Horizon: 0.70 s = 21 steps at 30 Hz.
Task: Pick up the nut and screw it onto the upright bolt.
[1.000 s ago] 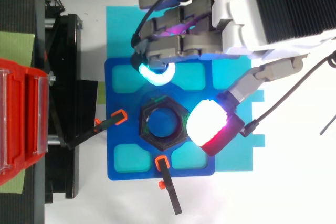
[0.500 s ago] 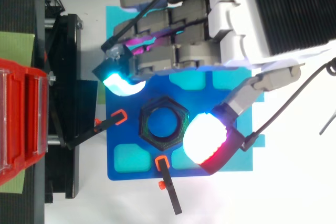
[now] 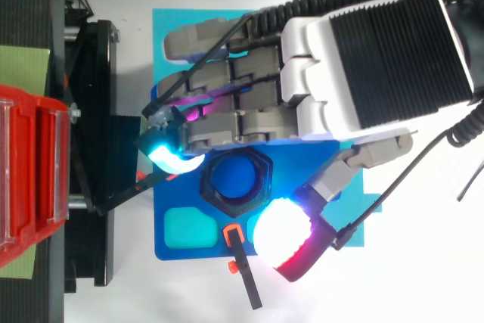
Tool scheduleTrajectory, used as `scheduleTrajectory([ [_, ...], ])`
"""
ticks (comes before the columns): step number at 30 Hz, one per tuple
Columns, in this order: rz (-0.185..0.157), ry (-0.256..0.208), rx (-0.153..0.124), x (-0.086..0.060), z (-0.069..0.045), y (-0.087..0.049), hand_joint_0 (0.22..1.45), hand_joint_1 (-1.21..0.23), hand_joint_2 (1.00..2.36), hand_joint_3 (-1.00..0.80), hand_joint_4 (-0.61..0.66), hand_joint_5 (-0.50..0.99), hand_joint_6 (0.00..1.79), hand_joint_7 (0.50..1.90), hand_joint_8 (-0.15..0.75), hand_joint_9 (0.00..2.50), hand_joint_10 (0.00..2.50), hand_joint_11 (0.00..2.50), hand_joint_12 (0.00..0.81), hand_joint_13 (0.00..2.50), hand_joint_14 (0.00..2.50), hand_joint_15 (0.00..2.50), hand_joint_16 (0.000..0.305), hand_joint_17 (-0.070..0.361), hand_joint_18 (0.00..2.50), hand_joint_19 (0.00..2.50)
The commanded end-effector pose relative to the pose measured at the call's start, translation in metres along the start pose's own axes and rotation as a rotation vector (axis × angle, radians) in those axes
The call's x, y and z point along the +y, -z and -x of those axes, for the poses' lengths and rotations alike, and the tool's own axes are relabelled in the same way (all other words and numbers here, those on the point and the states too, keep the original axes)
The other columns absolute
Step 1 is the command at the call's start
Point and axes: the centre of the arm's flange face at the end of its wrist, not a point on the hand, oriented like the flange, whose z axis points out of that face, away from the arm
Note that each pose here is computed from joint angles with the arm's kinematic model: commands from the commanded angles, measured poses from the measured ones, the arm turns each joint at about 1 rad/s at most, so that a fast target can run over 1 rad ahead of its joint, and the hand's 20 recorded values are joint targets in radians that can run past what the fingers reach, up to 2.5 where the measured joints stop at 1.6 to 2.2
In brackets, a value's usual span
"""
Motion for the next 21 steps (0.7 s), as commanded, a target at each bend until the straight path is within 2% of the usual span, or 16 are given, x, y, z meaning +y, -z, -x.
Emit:
scheduleTrajectory([
  [1, 0.000, -0.005, 0.013, 0.003, -0.002, 0.000, 0.50, -0.13, 1.00, -0.50, 0.21, -0.09, 0.50, 0.92, 0.211, 0.77, 0.00, 0.00, 0.227, 0.54, 0.00, 0.00, 0.024, 0.054, 0.21, 0.00],
  [5, -0.003, -0.005, 0.012, 0.002, -0.002, 0.000, 0.51, -0.15, 1.00, -0.50, 0.23, -0.06, 0.50, 1.09, 0.218, 0.82, 0.00, 0.00, 0.220, 0.58, 0.00, 0.00, 0.023, 0.053, 0.25, 0.00],
  [7, -0.003, -0.005, 0.013, 0.002, -0.002, 0.000, 0.52, -0.17, 1.00, -0.50, 0.20, -0.05, 0.50, 1.20, 0.227, 0.86, 0.00, 0.00, 0.216, 0.60, 0.00, 0.00, 0.023, 0.051, 0.28, 0.00],
  [8, -0.002, -0.005, 0.014, 0.002, -0.002, 0.000, 0.52, -0.17, 1.00, -0.50, 0.20, -0.05, 0.50, 1.21, 0.229, 0.86, 0.00, 0.00, 0.215, 0.61, 0.00, 0.00, 0.023, 0.051, 0.29, 0.00],
  [9, -0.002, -0.006, 0.017, 0.002, -0.002, 0.001, 0.52, -0.18, 1.00, -0.50, 0.18, -0.04, 0.50, 1.30, 0.238, 0.91, 0.00, 0.00, 0.209, 0.63, 0.00, 0.00, 0.022, 0.049, 0.32, 0.01],
  [13, -0.006, -0.005, 0.014, -0.001, -0.001, 0.002, 0.53, -0.21, 1.00, -0.50, 0.16, -0.02, 0.50, 1.44, 0.243, 0.98, 0.00, 0.00, 0.190, 0.70, 0.00, 0.00, 0.020, 0.044, 0.41, 0.04],
  [17, -0.010, -0.002, 0.008, -0.006, -0.001, 0.004, 0.53, -0.23, 1.00, -0.50, 0.16, 0.00, 0.50, 1.51, 0.243, 1.03, 0.00, 0.00, 0.185, 0.74, 0.00, 0.00, 0.018, 0.041, 0.44, 0.06],
  [21, -0.014, -0.003, 0.012, -0.009, 0.001, 0.006, 0.54, -0.25, 1.00, -0.50, 0.16, 0.00, 0.57, 1.41, 0.247, 1.12, 0.00, 0.00, 0.167, 0.82, 0.00, 0.00, 0.017, 0.037, 0.55, 0.10],
])
